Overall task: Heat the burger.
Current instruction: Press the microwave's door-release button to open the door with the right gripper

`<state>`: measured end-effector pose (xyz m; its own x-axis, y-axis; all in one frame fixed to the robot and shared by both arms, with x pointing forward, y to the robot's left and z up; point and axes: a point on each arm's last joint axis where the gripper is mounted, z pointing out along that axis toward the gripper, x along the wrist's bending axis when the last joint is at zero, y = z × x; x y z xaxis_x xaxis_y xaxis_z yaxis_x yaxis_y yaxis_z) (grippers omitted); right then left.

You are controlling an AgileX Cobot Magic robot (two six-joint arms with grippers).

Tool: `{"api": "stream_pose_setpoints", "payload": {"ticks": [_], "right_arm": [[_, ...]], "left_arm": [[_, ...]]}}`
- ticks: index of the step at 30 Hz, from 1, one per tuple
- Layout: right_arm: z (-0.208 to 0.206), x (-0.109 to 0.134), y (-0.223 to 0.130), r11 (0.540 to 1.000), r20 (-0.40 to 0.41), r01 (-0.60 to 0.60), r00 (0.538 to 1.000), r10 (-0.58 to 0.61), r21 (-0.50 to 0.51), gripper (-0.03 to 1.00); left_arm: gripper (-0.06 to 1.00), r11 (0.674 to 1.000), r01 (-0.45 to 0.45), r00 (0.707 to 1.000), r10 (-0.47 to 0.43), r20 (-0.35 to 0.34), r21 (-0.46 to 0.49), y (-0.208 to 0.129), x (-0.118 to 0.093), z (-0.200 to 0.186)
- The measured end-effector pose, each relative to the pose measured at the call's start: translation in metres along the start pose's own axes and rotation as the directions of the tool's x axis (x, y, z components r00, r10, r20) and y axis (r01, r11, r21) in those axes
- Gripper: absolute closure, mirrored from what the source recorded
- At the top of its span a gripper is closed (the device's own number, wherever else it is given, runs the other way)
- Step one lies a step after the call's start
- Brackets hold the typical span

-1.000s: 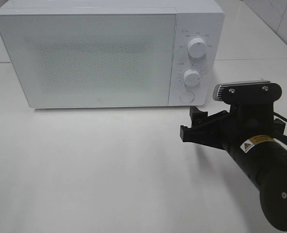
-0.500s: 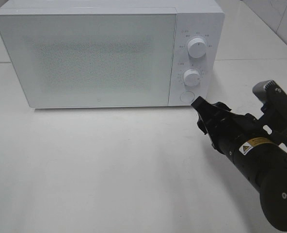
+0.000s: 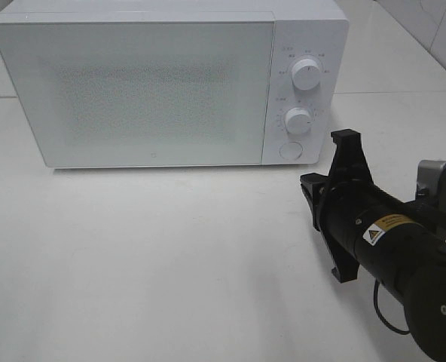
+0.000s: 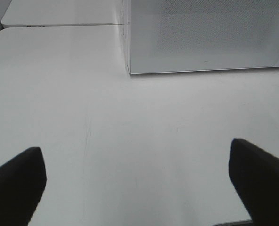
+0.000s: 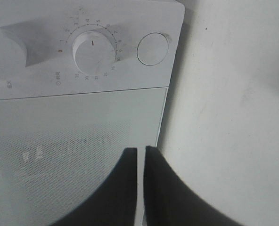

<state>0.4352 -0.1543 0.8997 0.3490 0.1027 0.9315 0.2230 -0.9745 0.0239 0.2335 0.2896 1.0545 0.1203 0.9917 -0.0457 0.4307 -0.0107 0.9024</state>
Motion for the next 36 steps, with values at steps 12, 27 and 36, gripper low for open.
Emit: {"api": "stream_pose_setpoints", "payload": {"ticks": [12,27,36], "right_arm": [[0.008,0.008,-0.005,0.997,-0.002,-0.072,0.997,0.072,-0.026,0.96],[0.057,0.007,0.000,0.996,0.018,-0.068,0.997,0.069,-0.060,0.96],[0.087,0.006,0.006,0.994,0.039,-0.080,0.996,0.083,-0.072,0.96]], "left_arm": [[-0.05,1.000,0.000,1.000,0.000,0.000,0.000,0.000,0.000,0.000],[-0.05,1.000,0.000,1.000,0.000,0.000,0.000,0.000,0.000,0.000],[-0.05,1.000,0.000,1.000,0.000,0.000,0.000,0.000,0.000,0.000]]}}
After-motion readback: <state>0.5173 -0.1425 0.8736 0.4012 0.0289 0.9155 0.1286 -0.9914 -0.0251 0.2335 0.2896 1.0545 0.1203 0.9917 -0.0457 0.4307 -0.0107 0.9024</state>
